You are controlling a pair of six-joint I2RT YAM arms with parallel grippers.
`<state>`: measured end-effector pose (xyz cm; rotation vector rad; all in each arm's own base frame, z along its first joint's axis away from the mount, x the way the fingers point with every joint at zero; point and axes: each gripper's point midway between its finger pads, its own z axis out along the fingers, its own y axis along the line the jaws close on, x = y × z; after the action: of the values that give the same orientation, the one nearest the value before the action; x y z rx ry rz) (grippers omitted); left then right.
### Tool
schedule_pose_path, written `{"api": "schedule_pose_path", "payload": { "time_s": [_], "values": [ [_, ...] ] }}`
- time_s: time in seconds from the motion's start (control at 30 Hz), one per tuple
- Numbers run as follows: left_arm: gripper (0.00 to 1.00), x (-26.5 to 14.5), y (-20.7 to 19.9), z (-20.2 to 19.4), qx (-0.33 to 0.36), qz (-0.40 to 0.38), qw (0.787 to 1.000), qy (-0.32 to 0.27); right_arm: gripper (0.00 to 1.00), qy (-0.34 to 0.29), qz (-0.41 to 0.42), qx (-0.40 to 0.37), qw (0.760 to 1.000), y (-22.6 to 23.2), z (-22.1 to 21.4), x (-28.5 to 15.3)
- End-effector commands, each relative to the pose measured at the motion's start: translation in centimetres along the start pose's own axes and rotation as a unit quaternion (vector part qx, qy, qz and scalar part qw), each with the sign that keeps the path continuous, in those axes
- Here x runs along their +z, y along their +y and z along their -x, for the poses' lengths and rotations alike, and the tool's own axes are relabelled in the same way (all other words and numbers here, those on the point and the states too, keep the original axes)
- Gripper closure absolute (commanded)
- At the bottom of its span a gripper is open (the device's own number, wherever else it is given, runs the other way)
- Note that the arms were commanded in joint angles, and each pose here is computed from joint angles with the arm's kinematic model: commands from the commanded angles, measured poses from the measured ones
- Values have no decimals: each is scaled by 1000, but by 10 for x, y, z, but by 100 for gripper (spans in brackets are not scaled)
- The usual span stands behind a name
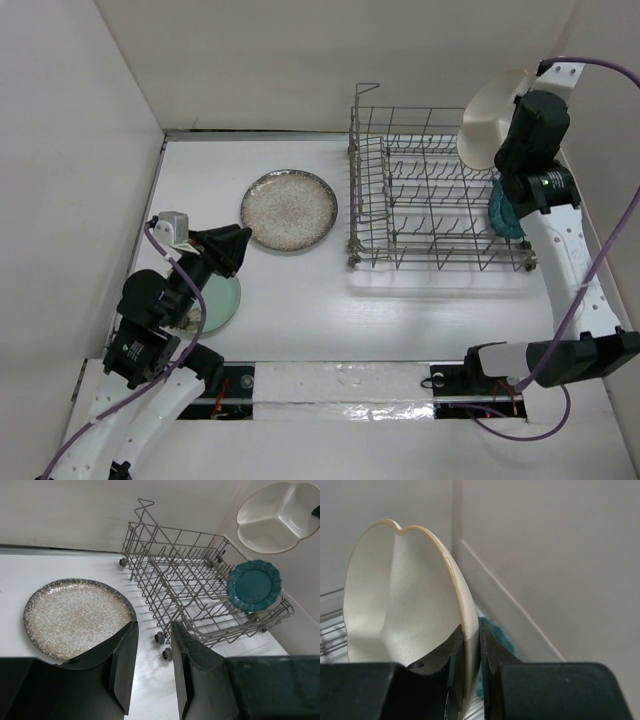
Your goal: Load the plates into the dish rack
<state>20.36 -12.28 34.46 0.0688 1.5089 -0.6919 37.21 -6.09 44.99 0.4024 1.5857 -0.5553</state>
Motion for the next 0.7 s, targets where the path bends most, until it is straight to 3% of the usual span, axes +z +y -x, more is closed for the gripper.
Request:
{"api": "schedule_pose_path", "payload": {
  "time_s": [0.0, 0.23, 0.67],
  "values": [
    [71, -4, -12, 14, 0, -28, 999, -30, 100, -146, -37, 81, 985, -34, 92, -1],
    [71, -12, -18, 22, 0, -37, 998, -43, 100, -160, -62, -42, 984, -42, 66, 31],
    [71, -17, -21, 21, -2, -41, 998, -43, 100, -111, -36, -129, 985, -26, 14, 56]
  ]
}}
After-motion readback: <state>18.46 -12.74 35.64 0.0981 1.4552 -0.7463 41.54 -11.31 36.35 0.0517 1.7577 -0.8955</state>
